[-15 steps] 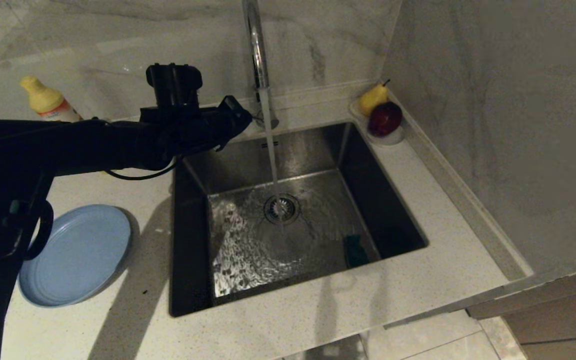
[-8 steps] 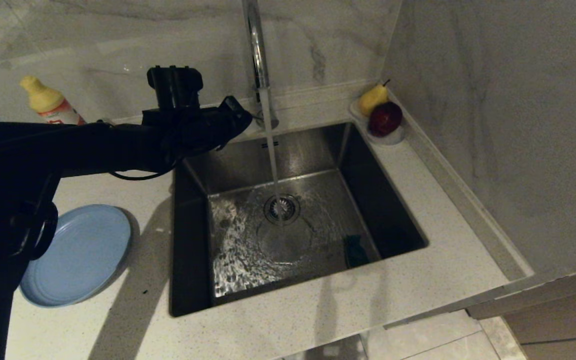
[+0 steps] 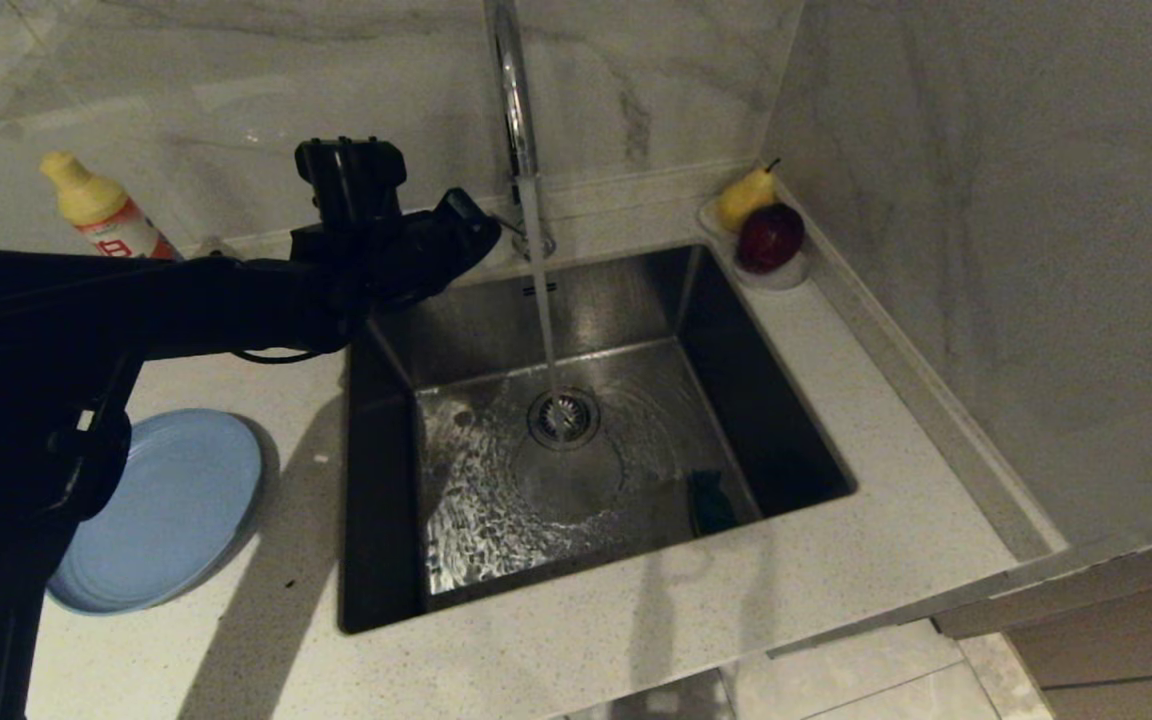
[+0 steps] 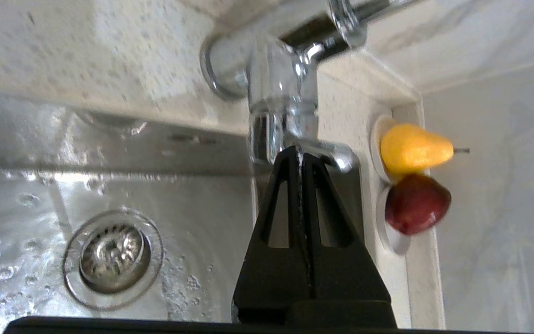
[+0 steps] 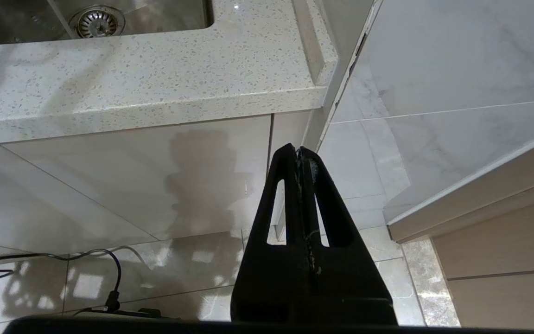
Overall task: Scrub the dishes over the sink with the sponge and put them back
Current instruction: Turn off the faucet
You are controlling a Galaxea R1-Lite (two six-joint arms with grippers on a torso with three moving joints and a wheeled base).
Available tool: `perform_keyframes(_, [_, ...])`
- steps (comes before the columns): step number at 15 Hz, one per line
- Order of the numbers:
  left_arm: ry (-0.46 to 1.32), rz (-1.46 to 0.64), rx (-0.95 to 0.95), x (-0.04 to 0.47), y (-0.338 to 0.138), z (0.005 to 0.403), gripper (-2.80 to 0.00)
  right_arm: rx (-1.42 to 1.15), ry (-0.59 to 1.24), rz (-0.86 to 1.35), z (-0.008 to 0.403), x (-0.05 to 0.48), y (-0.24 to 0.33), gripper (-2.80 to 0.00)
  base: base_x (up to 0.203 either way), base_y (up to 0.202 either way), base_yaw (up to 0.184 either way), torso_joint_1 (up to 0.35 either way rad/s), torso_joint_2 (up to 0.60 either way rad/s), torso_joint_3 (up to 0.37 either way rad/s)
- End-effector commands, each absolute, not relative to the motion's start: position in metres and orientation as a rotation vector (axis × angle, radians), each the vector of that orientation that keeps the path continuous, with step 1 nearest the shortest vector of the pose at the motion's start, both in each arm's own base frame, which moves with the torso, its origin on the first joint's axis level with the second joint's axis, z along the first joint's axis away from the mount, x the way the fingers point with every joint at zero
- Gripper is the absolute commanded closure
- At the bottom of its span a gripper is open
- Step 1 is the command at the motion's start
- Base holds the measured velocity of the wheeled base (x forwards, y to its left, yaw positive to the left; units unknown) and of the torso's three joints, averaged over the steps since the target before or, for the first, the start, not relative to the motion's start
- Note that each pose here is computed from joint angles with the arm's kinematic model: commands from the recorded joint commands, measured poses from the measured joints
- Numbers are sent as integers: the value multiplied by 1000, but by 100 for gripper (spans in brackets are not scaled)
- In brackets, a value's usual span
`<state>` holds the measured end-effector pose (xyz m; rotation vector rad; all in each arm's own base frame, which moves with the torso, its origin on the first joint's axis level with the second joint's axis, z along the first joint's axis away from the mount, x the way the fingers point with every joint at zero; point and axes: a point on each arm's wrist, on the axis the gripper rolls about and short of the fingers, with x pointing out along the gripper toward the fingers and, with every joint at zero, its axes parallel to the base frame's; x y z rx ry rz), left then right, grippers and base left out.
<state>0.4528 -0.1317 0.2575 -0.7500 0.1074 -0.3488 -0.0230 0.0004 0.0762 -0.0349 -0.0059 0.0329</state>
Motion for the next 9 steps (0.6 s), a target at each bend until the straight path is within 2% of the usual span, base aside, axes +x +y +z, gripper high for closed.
perform_keyframes(1, [97,-342,-751,455,-129,257,0,-35,-8,34,76,-23,0,0,0,0,0,0,0,0])
perform_keyframes(4, [42,-361,-756,456,-128,260,0,-35,-8,34,76,-23,0,0,0,0,0,0,0,0])
perform_keyframes(9, [61,-350,-742,453,-126,261,0,-35,-8,34,76,-23,0,0,0,0,0,0,0,0])
